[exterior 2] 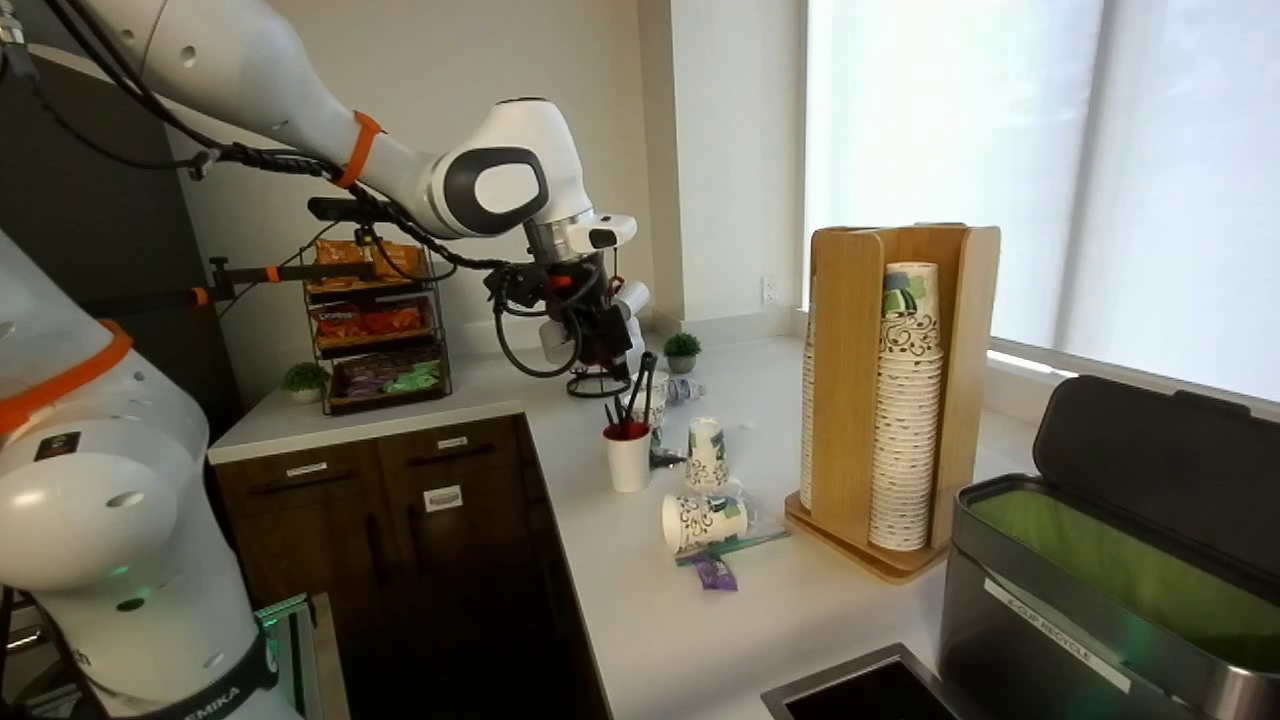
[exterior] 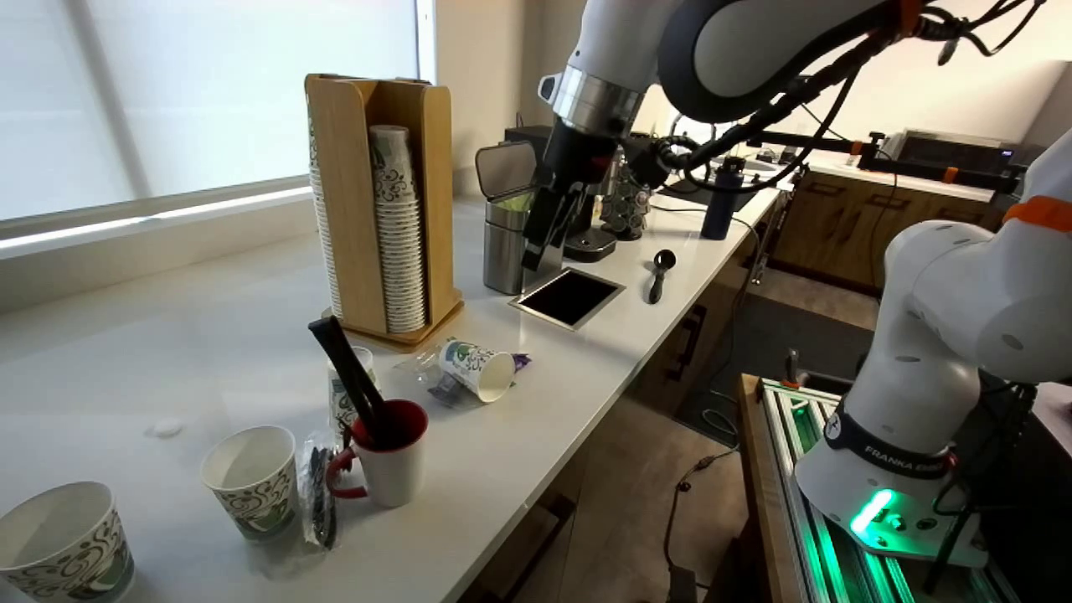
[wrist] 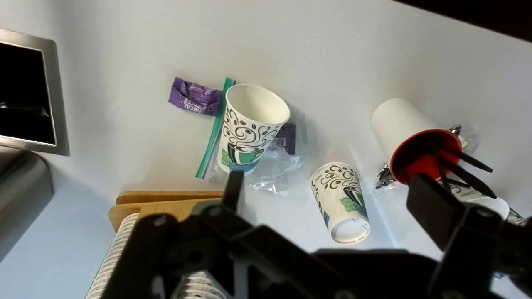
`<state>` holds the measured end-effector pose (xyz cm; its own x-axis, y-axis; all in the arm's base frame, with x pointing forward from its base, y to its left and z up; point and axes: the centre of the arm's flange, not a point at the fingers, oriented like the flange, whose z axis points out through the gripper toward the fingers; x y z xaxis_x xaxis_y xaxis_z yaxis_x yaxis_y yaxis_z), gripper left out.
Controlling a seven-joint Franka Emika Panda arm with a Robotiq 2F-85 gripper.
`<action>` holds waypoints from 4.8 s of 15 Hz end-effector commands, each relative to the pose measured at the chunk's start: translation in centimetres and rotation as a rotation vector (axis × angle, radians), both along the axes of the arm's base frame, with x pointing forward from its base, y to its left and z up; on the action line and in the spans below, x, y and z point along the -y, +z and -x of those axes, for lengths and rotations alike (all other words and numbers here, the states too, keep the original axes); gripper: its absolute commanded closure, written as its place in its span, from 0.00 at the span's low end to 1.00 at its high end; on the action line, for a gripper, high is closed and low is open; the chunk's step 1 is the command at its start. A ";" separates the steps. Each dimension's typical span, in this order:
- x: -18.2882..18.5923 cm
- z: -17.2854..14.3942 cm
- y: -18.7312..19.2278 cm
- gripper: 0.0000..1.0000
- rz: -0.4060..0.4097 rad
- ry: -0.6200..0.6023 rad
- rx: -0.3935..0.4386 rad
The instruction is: Pick up the coffee cup on the right and place it on top of the stacked cups on the right.
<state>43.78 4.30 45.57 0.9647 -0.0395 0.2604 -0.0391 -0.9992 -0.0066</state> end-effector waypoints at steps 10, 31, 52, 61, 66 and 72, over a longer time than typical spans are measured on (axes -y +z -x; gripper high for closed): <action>2.2 -4.3 0.3 0.00 -0.094 -0.196 -0.018; 9.6 -20.1 -7.4 0.00 -0.129 -0.555 -0.426; 7.1 -18.0 -20.8 0.00 0.195 -0.588 -0.401; 6.8 -20.1 -21.2 0.00 0.092 -0.591 -0.333; 5.3 -20.3 -23.1 0.00 -0.040 -0.586 -0.178; 5.5 -21.6 -23.0 0.00 -0.043 -0.617 -0.180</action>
